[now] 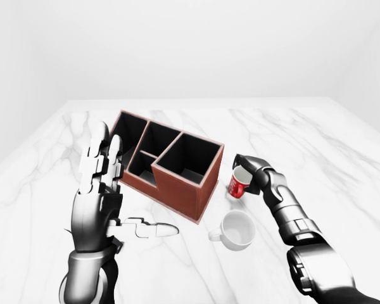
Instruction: Pick up the red mug and place it to the right of the caddy.
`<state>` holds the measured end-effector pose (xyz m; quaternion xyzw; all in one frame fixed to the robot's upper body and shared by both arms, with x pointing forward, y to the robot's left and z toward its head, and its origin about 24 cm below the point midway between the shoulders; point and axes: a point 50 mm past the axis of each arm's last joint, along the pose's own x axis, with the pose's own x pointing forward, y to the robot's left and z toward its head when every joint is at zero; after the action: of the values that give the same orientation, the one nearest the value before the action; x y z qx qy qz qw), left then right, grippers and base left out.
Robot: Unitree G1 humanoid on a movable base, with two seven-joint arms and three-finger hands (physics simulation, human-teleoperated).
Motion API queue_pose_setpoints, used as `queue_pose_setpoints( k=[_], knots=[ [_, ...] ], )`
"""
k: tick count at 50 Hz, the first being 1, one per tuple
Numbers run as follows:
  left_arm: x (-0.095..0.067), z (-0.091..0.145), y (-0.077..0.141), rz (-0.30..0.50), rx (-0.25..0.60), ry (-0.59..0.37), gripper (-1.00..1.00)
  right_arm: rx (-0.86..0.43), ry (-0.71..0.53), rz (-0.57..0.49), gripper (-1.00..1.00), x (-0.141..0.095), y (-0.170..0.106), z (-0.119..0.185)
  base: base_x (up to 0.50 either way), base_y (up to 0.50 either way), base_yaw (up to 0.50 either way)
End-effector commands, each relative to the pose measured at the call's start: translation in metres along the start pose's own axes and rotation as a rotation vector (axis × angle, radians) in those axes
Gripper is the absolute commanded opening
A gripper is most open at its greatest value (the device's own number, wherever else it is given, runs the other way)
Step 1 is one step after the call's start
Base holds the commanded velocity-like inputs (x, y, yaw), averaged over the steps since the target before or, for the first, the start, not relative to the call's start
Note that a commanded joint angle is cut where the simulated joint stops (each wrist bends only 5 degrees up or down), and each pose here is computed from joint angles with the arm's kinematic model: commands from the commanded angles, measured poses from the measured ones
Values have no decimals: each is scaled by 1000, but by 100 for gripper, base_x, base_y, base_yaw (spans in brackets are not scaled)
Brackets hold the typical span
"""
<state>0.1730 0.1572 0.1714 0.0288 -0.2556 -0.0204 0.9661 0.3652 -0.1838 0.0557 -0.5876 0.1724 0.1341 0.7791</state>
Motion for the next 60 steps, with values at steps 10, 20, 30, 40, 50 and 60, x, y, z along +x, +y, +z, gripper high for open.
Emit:
queue_pose_setpoints(
  k=[10,20,30,40,50,60],
  knots=[
    [0,0,-1,-2,-1,2,100,11,55,1,-100,5,17,-12,0,0,0],
    [-1,-2,-2,-4,-2,10,100,20,73,-16,-100,8,19,-14,0,0,0],
    [0,1,-1,-3,-1,-6,100,49,66,-96,-100,11,15,-11,0,0,0],
    [0,2,0,-2,-1,-9,100,50,54,-137,-100,11,11,-5,0,0,0],
    [0,2,0,-2,-1,-6,100,36,64,-109,-100,12,24,-6,0,0,0],
    [-1,2,-1,-2,-2,-4,100,34,71,-103,-100,13,31,-6,0,0,0]
  ],
)
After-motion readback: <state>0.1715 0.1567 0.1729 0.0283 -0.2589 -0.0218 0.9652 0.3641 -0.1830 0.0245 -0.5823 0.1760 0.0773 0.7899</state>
